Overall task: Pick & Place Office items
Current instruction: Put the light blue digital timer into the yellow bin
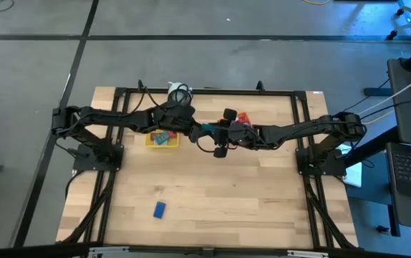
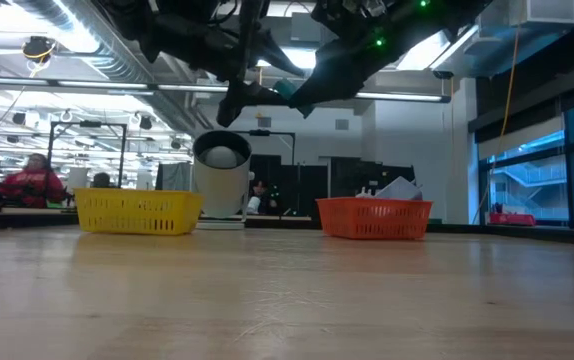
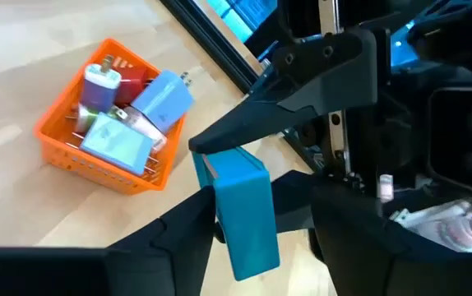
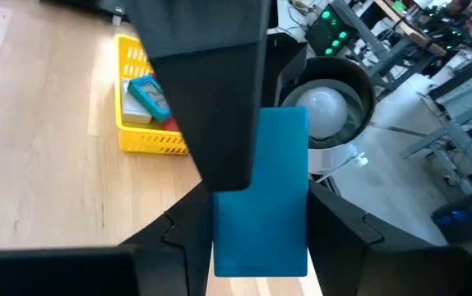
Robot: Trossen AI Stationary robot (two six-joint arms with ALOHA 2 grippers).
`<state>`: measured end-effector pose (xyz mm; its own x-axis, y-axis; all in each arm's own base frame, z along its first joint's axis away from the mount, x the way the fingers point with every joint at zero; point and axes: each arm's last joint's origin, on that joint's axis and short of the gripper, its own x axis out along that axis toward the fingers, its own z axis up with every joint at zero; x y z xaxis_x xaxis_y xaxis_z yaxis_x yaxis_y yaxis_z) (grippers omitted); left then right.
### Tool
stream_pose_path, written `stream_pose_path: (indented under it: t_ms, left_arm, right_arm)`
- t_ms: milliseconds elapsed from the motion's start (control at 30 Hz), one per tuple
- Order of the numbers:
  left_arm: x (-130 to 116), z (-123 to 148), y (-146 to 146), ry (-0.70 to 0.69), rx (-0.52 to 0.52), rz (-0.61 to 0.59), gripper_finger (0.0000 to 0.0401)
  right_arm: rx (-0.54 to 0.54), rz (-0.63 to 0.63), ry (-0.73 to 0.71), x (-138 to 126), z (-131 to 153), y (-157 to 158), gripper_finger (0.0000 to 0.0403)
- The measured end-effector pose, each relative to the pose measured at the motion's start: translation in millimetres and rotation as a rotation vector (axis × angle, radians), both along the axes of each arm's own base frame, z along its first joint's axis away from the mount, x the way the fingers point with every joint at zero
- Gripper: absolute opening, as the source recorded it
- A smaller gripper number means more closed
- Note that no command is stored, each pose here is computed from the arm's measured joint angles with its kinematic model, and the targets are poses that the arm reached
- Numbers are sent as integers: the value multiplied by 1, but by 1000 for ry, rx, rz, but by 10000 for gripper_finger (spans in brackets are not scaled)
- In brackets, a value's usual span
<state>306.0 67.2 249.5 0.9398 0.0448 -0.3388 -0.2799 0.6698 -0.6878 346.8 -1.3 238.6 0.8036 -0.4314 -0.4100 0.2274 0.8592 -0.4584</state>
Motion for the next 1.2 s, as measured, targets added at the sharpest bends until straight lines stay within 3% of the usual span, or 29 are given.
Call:
stream_pose_path:
  t_ms: [133,567,767,833,967,1033,1200]
  left_arm:
    - [-1,-1,2,8,8,14,176]
    - [-2,-1,5,14,26,27,68]
    - [-2,-1,5,13,22,19,63]
    - [-2,-1,6,11,28,8,64]
    - [-3,2,9,-6,61,-21,60]
    - [-4,1,13,-2,60,-10,59]
    - [-9,0,23,26,74,8,59]
  right_arm:
    - [43,31,-8,1,0,-2,153]
    - [36,35,-13,1,2,-1,153]
    - [36,33,-15,1,2,-1,154]
    - [45,33,-20,1,2,-1,181]
    - [67,40,-29,1,2,2,297]
    - [63,30,-30,1,3,2,335]
    - [40,-28,-34,1,4,0,344]
